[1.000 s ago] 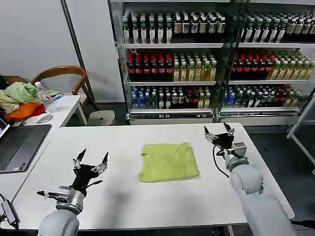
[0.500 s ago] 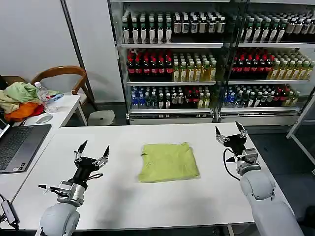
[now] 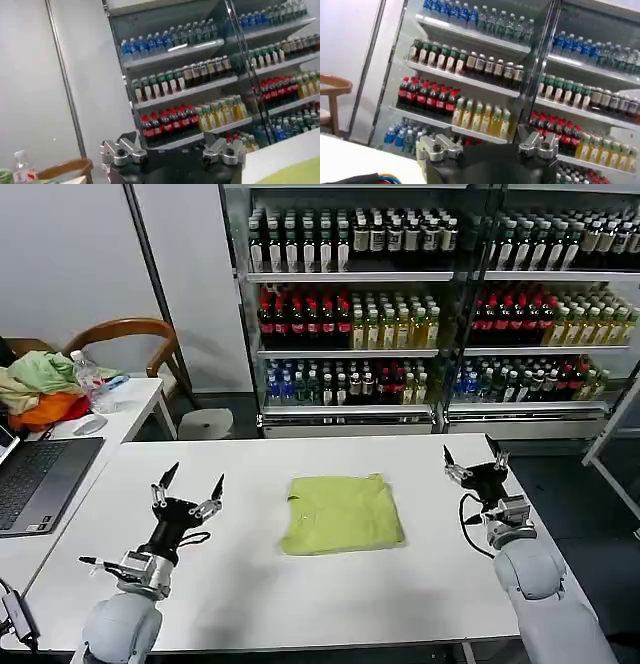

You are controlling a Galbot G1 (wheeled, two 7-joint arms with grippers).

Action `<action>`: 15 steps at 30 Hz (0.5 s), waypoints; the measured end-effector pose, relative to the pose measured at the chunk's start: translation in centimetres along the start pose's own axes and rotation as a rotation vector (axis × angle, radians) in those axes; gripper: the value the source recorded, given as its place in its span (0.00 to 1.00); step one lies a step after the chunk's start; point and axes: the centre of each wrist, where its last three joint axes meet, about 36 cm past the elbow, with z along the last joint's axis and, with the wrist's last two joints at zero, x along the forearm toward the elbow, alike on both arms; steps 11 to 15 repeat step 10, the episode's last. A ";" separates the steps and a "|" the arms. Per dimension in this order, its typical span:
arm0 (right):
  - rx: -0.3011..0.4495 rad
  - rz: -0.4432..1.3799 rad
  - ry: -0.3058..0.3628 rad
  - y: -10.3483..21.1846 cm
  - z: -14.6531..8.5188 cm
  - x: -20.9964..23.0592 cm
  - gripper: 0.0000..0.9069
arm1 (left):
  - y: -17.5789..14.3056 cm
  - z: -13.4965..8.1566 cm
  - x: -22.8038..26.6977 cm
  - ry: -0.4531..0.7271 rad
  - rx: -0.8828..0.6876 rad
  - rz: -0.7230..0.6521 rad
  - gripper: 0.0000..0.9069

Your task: Fold and organize the clothes.

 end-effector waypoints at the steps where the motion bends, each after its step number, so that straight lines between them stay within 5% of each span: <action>1: 0.002 0.000 -0.001 0.0 0.1 0.0 1.00 | 0.0 0.0 0.0 -0.001 0.000 0.002 1.00; 15: 0.013 -0.003 -0.007 -0.4 0.9 0.3 1.00 | -0.1 -0.3 -0.2 -0.013 -0.004 0.008 1.00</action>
